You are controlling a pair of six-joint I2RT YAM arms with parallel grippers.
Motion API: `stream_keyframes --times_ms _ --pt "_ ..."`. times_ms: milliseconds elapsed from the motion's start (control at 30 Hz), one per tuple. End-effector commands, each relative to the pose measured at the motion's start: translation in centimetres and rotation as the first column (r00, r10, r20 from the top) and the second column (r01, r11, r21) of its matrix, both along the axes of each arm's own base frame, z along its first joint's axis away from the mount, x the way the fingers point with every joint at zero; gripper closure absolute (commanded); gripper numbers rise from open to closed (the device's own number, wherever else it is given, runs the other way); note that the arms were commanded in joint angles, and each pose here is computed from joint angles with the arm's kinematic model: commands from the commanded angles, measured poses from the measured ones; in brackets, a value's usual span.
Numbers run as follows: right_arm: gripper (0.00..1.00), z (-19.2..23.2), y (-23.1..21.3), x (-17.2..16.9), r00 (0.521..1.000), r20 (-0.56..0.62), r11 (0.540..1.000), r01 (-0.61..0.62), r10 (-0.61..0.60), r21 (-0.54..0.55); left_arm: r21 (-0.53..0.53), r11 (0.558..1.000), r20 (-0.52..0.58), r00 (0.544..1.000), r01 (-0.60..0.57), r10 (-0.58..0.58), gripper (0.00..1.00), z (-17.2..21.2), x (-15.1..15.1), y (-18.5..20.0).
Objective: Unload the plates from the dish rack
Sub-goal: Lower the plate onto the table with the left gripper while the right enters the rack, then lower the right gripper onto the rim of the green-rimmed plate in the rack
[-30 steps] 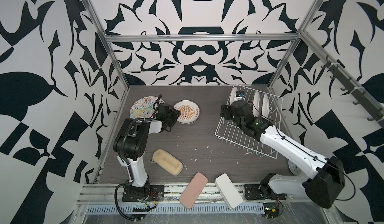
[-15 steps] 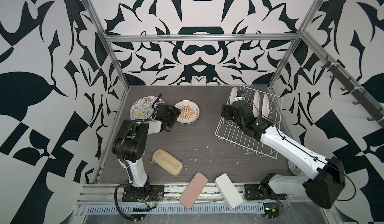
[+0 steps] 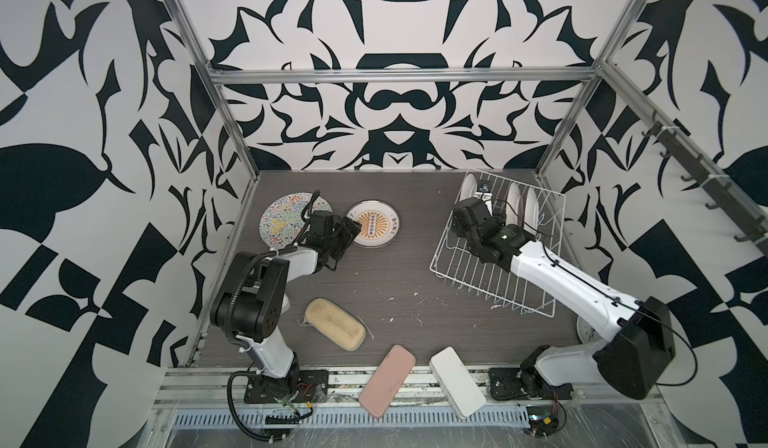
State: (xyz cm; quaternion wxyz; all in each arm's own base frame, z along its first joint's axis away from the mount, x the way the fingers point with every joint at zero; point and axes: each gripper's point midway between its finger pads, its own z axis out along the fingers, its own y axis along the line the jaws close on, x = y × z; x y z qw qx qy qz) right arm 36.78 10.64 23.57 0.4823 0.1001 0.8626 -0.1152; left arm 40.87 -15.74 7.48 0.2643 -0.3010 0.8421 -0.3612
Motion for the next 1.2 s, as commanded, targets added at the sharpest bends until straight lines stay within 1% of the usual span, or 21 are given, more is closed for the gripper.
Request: stream_keyframes --times_ms 0,100,167,300,367,467,600,700,733,800,967,1167 --pt "0.12 3.0 -2.9 0.3 0.982 0.078 0.976 0.179 -0.17 -0.127 0.02 0.999 0.038 0.998 0.046 -0.047 0.09 1.5 -0.8 0.0" --pt "0.11 2.9 -3.3 1.0 0.976 0.059 0.947 0.216 -0.208 -0.239 0.061 0.994 0.034 0.995 0.093 -0.096 0.09 2.1 -1.4 -0.1" --pt "0.08 2.5 -3.1 1.6 0.98 0.029 0.933 0.196 -0.196 -0.303 0.079 0.99 0.039 0.992 0.118 -0.121 0.09 2.7 -1.9 -0.1" --pt "0.09 2.2 -3.2 2.7 0.978 0.008 0.888 0.194 -0.21 -0.417 0.112 0.988 0.069 0.991 0.105 -0.113 0.09 3.7 -2.5 0.6" --pt "0.09 2.1 -3.3 3.1 0.975 0.007 0.871 0.203 -0.223 -0.447 0.117 0.988 0.086 0.99 0.105 -0.115 0.09 4.2 -2.9 0.7" --pt "0.08 1.8 -3.5 3.8 0.972 -0.005 0.867 0.207 -0.234 -0.453 0.131 0.983 0.105 0.984 0.132 -0.147 0.08 4.9 -3.2 0.6" --pt "0.07 1.5 -4.2 5.0 0.967 -0.018 0.861 0.218 -0.255 -0.46 0.168 0.967 0.091 0.973 0.194 -0.211 0.08 5.6 -3.8 0.3" --pt "0.08 1.1 -5.0 5.7 0.96 -0.024 0.848 0.235 -0.28 -0.476 0.168 0.962 0.093 0.968 0.214 -0.232 0.08 5.8 -4.2 0.1" --pt "0.09 0.9 -5.3 5.9 0.957 -0.024 0.843 0.244 -0.29 -0.48 0.166 0.962 0.094 0.968 0.216 -0.234 0.08 5.9 -4.3 0.1" --pt "0.16 0.6 -5.9 6.1 0.949 -0.014 0.835 0.27 -0.315 -0.48 0.16 0.963 0.094 0.967 0.218 -0.235 0.08 5.7 -4.5 0.1" --pt "0.27 -0.5 -7.1 6.6 0.938 -0.003 0.833 0.305 -0.346 -0.461 0.13 0.967 0.079 0.97 0.219 -0.23 0.08 5.0 -4.6 -0.2" --pt "0.3 -1.4 -9.0 7.4 0.928 -0.022 0.837 0.324 -0.371 -0.44 0.123 0.968 0.078 0.97 0.22 -0.23 0.08 5.0 -4.5 -0.3"
